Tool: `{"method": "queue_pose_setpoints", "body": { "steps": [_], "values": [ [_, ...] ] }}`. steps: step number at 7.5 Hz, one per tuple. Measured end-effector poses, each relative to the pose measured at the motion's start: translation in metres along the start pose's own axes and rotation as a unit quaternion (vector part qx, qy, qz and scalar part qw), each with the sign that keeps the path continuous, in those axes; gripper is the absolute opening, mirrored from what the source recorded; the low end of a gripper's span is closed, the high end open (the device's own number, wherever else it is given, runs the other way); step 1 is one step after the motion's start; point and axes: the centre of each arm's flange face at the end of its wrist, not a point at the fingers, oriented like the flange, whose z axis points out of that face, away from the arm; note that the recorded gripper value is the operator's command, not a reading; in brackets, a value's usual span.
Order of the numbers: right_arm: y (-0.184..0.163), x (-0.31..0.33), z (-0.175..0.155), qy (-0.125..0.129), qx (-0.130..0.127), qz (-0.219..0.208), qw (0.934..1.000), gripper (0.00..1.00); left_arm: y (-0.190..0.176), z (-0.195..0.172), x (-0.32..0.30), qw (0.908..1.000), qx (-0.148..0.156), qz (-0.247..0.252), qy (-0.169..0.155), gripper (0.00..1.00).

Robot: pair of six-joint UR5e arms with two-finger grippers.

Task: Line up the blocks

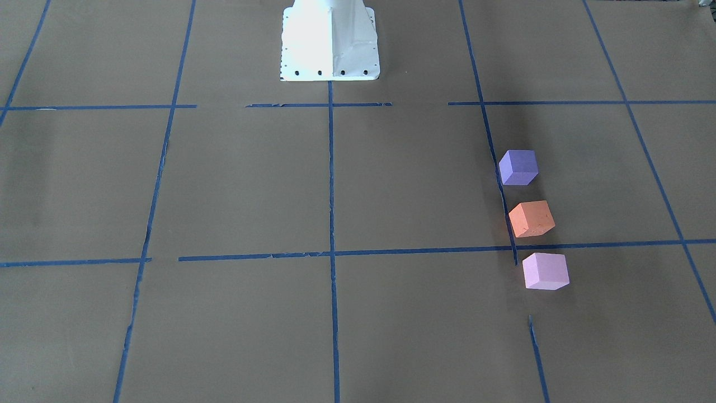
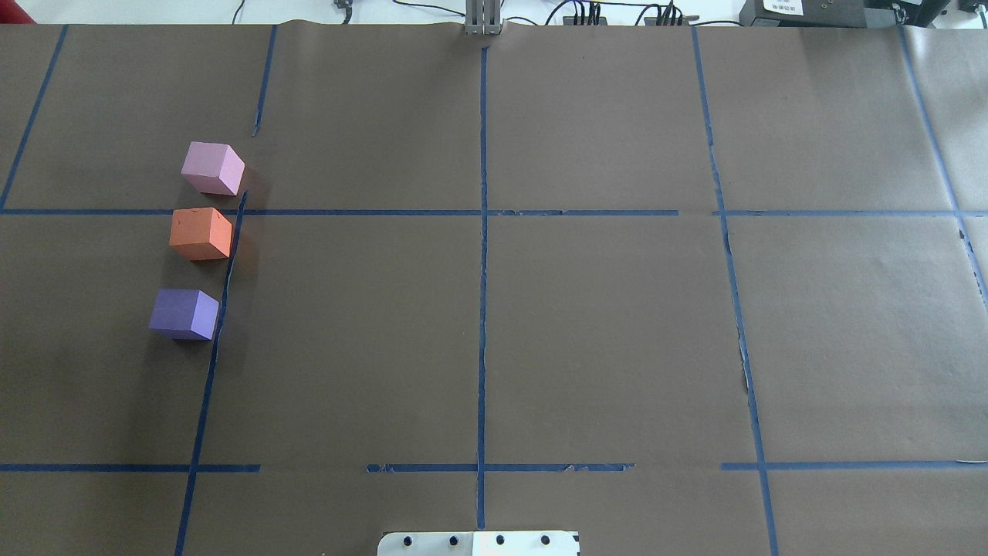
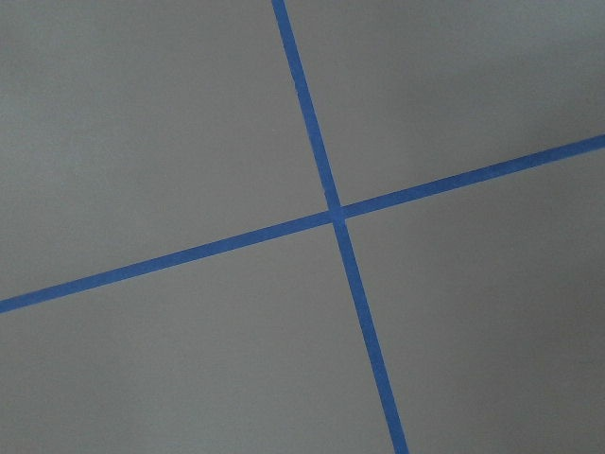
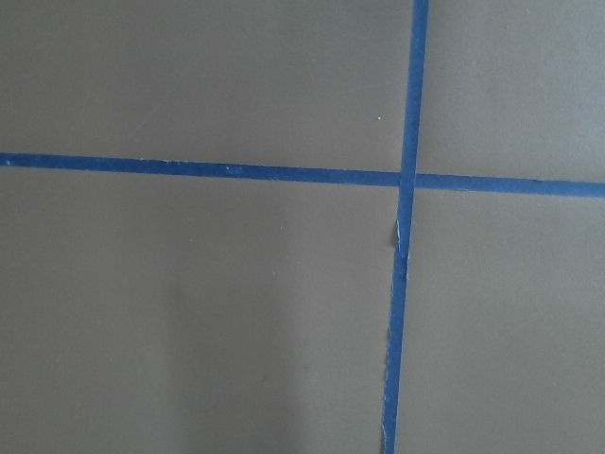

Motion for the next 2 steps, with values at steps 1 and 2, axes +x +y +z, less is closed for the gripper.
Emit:
{"method": "queue_pose_setpoints", "body": {
  "steps": [1,2],
  "values": [
    [0.0,0.0001,0.0001,0.0,0.0,0.0,1.0,1.0,0.0014,0.0009,-0.0007,1.0,-0.001,-0.001,0.0,1.0],
    [0.0,0.0001,0.0001,0.0,0.0,0.0,1.0,1.0,0.0024,0.0016,-0.0012,1.0,-0.002,-0.002,0.0,1.0]
  ]
}}
